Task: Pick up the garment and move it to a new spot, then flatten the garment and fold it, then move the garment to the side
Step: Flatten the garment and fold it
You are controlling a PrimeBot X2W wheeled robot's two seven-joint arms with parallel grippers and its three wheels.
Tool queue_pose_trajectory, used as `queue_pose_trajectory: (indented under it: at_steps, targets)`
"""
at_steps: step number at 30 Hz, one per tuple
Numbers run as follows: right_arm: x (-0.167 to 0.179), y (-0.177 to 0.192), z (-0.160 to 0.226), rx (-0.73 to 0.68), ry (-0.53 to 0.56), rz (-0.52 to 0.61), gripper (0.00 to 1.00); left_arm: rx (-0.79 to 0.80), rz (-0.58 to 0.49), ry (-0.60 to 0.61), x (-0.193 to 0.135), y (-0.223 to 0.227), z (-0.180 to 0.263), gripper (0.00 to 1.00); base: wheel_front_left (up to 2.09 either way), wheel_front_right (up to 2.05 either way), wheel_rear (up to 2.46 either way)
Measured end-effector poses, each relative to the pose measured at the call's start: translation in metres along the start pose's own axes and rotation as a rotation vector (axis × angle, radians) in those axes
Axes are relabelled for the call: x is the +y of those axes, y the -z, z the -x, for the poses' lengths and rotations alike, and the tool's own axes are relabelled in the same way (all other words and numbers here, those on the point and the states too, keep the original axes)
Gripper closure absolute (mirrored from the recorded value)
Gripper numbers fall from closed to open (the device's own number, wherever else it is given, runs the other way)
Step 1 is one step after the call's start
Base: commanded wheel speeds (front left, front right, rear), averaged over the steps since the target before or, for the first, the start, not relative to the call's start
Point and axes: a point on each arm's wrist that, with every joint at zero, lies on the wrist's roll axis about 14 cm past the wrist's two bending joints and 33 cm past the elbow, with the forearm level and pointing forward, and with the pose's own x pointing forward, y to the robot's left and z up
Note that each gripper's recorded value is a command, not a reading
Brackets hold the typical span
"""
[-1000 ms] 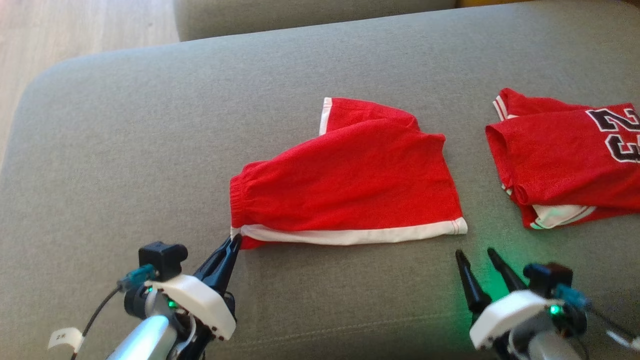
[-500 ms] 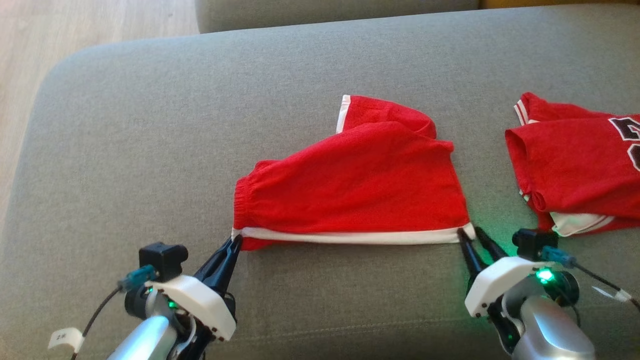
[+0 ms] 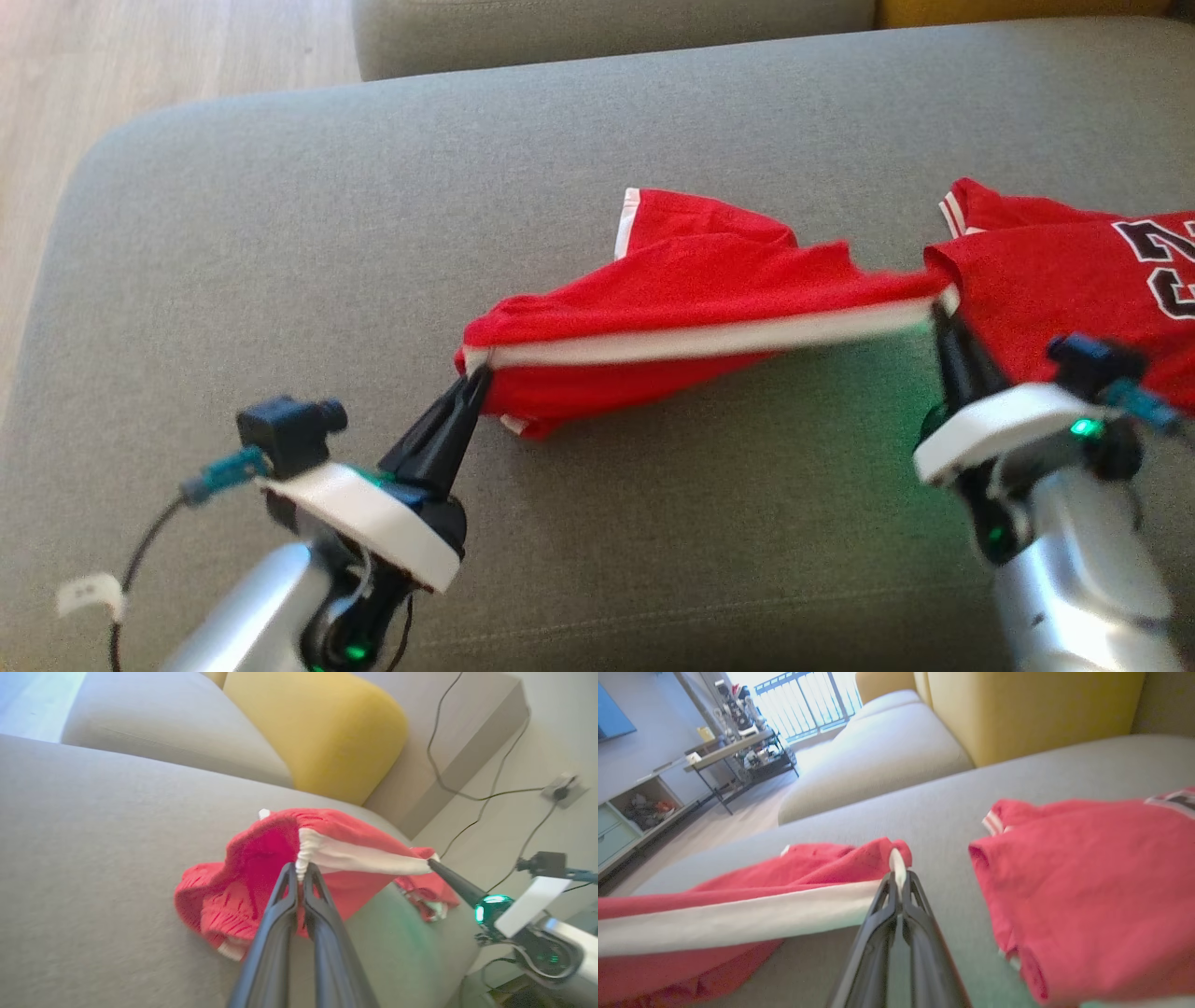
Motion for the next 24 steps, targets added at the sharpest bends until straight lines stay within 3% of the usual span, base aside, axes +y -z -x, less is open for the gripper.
queue_pose_trajectory:
  at_steps: [6,9,15,20,24]
  targets:
    - [0.008,-0.09,-0.013,-0.163,-0.031,-0.081,1.0,-0.098,0.173,0.15,-0.038,-0.066,-0.011,1.0,0.0,0.0,0.0]
    - [0.017,-0.135,-0.019,-0.232,-0.064,-0.123,1.0,-0.164,0.184,0.208,-0.046,-0.112,-0.023,1.0,0.0,0.0,0.0]
    - [0.034,-0.184,-0.044,-0.263,-0.118,-0.151,1.0,-0.257,0.065,0.255,-0.049,-0.178,-0.058,1.0,0.0,0.0,0.0]
    - [0.052,-0.213,-0.087,-0.288,-0.144,-0.149,1.0,-0.292,-0.119,0.199,-0.025,-0.214,-0.103,1.0,0.0,0.0,0.0]
    - [0.071,-0.252,-0.121,-0.415,-0.166,-0.1,1.0,-0.381,-0.278,0.177,-0.011,-0.246,-0.141,1.0,0.0,0.0,0.0]
